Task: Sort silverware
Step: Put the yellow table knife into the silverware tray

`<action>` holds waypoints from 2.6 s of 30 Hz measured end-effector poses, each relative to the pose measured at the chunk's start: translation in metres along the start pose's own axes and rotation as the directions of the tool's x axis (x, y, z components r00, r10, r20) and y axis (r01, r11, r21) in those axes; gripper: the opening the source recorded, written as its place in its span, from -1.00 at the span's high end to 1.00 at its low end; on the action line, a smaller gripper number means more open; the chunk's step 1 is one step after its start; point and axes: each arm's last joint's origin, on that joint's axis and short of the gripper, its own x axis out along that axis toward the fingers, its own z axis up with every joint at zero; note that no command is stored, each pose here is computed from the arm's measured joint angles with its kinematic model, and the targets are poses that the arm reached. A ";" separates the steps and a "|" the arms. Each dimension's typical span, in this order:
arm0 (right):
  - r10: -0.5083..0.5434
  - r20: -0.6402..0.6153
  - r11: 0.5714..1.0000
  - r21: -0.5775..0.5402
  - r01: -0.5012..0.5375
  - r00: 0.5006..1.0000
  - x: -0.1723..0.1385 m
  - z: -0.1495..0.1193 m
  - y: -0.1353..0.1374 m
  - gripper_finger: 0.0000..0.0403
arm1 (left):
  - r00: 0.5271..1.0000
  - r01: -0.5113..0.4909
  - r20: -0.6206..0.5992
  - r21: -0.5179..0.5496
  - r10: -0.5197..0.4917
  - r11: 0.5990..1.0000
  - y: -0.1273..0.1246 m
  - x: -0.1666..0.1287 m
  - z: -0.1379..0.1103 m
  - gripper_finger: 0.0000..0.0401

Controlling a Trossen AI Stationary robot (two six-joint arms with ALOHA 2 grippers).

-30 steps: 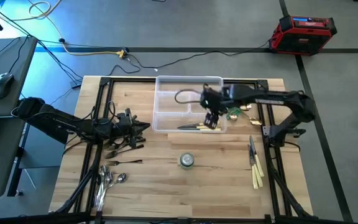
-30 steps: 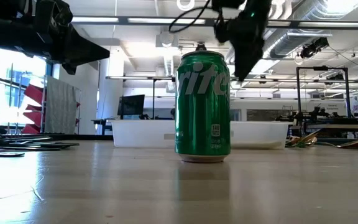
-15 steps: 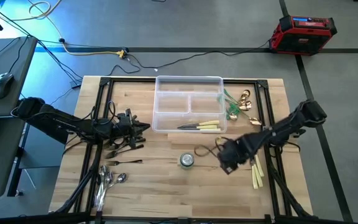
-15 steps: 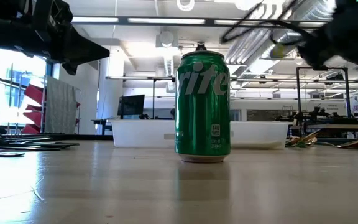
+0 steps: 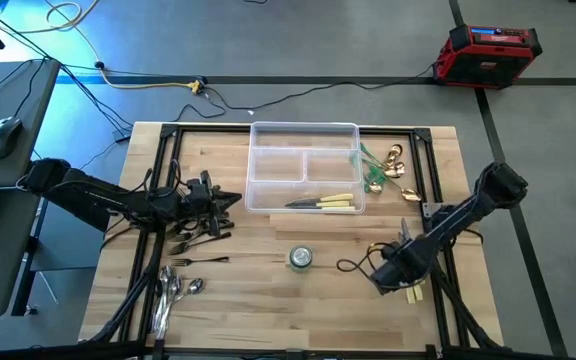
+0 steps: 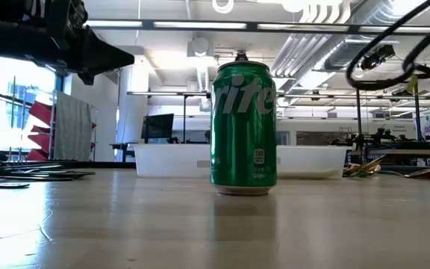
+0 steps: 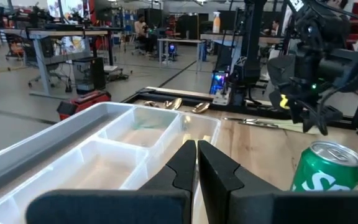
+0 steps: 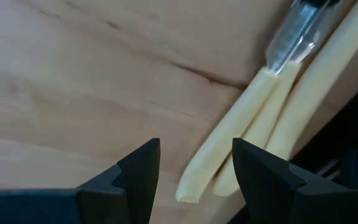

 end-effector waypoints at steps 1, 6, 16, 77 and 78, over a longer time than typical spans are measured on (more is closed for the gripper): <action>0.004 -0.006 1.000 0.009 -0.004 1.000 0.004 -0.002 -0.001 0.08 | 1.000 -0.001 0.000 0.000 0.001 1.000 0.000 0.000 0.000 1.00; 0.022 -0.051 0.999 0.051 -0.020 0.998 0.020 -0.009 -0.007 0.08 | 1.000 -0.004 0.000 0.001 0.004 1.000 0.001 0.000 0.000 1.00; 0.100 -0.005 0.995 0.013 -0.100 0.995 0.026 -0.005 -0.003 0.17 | 1.000 -0.004 0.000 0.000 0.004 1.000 0.001 0.000 0.000 1.00; 0.047 0.437 0.396 -0.834 0.385 0.898 -0.094 0.233 0.052 0.57 | 1.000 -0.006 -0.029 -0.022 0.006 1.000 0.000 0.001 -0.004 1.00; 0.038 0.446 0.409 -0.823 0.394 0.894 -0.094 0.233 0.052 0.54 | 1.000 -0.006 -0.029 -0.022 0.006 1.000 0.000 0.001 -0.004 1.00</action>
